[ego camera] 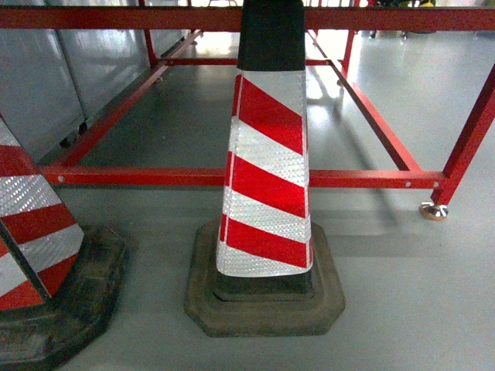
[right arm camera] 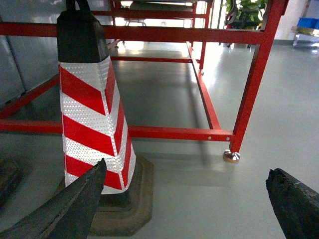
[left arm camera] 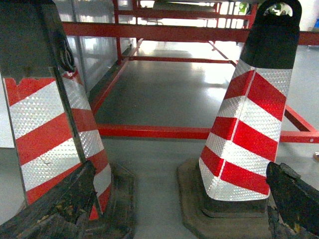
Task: Sort blue parts and orange caps into right shelf containers
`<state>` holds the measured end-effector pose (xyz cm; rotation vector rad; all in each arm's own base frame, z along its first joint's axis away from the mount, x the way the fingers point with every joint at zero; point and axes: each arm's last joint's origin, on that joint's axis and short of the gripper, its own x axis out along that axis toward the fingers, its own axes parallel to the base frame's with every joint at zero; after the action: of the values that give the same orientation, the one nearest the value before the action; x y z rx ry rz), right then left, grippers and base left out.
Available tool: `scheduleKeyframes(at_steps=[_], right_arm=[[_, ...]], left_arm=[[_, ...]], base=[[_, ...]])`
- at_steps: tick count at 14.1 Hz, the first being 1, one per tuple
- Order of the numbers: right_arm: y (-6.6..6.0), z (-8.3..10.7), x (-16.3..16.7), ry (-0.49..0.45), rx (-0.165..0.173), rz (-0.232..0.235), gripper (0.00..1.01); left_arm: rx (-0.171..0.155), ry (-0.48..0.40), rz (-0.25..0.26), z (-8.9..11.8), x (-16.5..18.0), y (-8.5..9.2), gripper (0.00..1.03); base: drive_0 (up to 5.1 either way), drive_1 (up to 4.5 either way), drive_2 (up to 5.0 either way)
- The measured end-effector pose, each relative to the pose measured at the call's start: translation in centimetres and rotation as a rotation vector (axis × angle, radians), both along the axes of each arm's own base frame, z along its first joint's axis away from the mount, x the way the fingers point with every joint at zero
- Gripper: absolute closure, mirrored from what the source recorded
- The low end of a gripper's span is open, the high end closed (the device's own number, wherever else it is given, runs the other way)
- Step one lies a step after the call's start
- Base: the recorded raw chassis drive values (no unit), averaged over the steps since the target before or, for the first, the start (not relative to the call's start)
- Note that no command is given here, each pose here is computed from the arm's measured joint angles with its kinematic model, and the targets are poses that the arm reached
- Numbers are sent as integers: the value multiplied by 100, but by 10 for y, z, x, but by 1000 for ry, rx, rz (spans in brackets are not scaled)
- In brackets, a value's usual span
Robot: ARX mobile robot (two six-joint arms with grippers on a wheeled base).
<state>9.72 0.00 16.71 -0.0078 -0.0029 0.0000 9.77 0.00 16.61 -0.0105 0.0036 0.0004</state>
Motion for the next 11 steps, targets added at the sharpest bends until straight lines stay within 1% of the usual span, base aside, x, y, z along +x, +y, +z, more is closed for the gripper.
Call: scheduleKeyframes(at_steps=[11], right_arm=[[0, 0, 0, 0, 0, 0, 3]], left_arm=[[0, 0, 0, 0, 0, 0, 5]], base=[[0, 0, 0]])
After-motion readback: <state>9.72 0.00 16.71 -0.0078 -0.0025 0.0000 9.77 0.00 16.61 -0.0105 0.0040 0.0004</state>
